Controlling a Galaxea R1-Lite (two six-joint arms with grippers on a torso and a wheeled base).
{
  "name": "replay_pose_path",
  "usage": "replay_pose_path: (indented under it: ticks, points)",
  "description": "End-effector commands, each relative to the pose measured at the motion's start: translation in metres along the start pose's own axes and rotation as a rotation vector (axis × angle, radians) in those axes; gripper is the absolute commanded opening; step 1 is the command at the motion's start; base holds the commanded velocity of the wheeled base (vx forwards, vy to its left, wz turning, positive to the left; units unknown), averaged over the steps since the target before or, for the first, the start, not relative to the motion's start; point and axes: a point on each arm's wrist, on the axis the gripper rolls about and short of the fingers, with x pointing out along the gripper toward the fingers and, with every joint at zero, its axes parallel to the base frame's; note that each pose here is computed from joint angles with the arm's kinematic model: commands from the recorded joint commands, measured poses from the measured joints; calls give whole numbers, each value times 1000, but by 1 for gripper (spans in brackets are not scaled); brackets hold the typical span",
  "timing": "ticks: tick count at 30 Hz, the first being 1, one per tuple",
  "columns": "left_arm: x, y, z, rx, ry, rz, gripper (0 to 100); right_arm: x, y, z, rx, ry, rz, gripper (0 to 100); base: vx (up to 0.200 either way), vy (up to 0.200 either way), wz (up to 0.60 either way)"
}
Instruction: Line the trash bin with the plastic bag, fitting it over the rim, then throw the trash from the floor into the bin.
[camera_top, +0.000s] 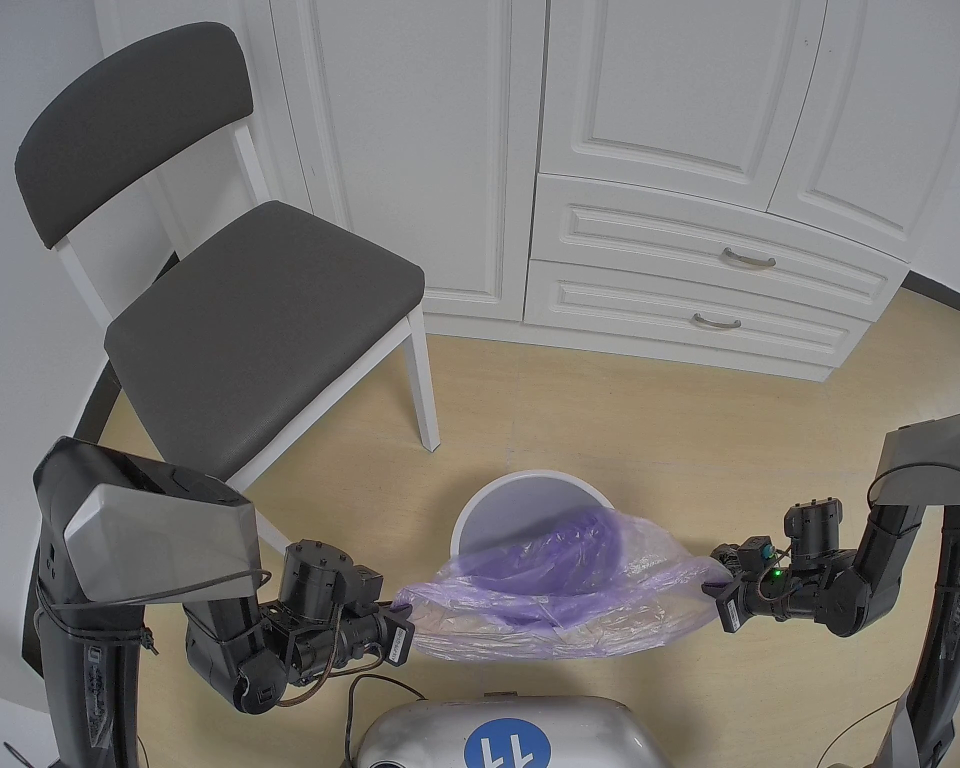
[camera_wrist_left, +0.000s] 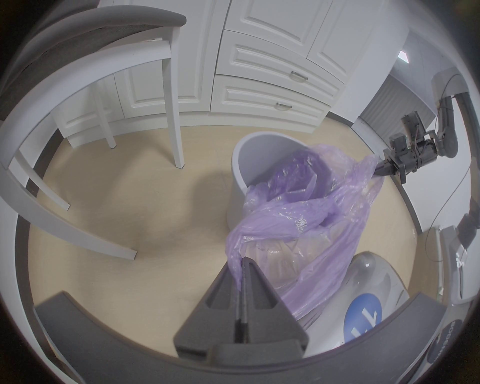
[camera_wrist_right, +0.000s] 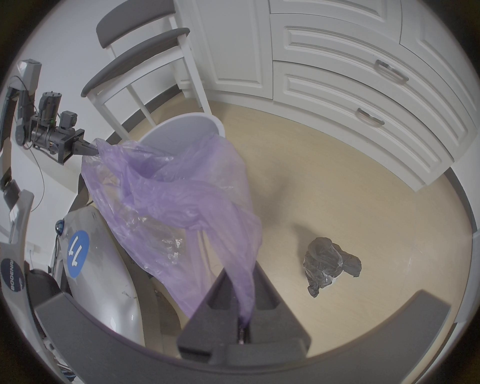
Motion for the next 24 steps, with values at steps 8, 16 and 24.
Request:
replay_pose_path:
  ticks: [8, 16, 24]
  points:
    - [17, 1, -27, 55, 82, 8, 0, 12, 7, -15, -24, 61, 36, 0, 0, 0, 0]
    - [36, 12, -9, 40, -4, 51, 0, 31, 0, -11, -26, 46, -4, 0, 0, 0, 0]
    - [53, 24, 5, 30, -71, 109, 0, 35, -11, 1, 55, -2, -62, 0, 0, 0, 0]
